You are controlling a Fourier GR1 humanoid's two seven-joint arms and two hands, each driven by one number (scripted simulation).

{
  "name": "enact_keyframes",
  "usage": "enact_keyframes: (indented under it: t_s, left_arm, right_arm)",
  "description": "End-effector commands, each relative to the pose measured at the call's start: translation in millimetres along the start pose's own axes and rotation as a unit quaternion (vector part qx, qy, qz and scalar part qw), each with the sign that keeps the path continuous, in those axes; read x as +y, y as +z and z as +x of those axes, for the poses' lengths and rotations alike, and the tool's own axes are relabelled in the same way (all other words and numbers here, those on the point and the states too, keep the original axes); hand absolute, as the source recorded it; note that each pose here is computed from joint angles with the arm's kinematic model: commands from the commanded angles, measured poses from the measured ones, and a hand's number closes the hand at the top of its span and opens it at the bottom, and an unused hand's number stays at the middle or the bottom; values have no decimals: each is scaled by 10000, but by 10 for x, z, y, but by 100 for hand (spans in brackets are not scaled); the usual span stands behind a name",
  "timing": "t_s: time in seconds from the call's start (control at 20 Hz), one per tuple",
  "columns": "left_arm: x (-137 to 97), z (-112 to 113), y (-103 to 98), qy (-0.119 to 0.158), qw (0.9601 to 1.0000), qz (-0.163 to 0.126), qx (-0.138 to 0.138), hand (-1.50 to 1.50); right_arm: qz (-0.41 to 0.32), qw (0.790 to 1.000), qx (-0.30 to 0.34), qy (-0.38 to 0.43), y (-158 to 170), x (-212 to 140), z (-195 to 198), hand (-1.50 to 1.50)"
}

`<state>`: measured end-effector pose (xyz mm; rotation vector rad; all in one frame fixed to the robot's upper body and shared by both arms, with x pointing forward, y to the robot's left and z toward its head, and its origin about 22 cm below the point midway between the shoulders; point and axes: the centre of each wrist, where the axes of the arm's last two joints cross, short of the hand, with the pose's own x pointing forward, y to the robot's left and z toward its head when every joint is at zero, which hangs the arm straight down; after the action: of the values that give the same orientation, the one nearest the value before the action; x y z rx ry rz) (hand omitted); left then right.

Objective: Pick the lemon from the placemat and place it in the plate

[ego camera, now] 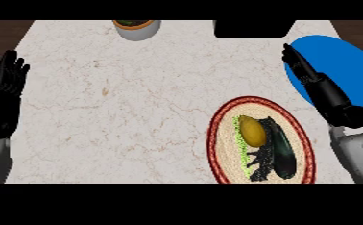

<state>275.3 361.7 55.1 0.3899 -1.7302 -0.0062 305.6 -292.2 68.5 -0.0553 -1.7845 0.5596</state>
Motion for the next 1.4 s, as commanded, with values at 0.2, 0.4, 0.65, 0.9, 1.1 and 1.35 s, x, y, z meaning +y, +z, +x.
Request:
enact_keyframes:
  t_s: [0.2,0.4,0.65,0.9,1.1,1.35]
  left_arm:
    - [-751,-518,545,473,9716,-843,2160,0]
    - [-1190,-498,750,951,9500,-1504,2565,0]
    - [-1175,-466,805,890,9477,-1490,2680,0]
    - [-1398,-398,821,983,9485,-1413,2658,0]
    - [-1221,-369,674,902,9491,-1415,2665,0]
    - [-1183,-517,810,923,9485,-1354,2710,0]
  right_arm:
    - [265,9880,-1189,-950,-510,-398,490,150]
    - [-1228,9899,-405,586,-339,-825,263,150]
    - [-1407,9831,-1057,-510,-45,-796,-289,-150]
    - [-816,9923,-932,-60,-163,-1080,-150,-150]
    - [291,9942,-418,951,-125,-1143,39,-150]
    - [1496,9703,118,1895,-244,-1057,328,-150]
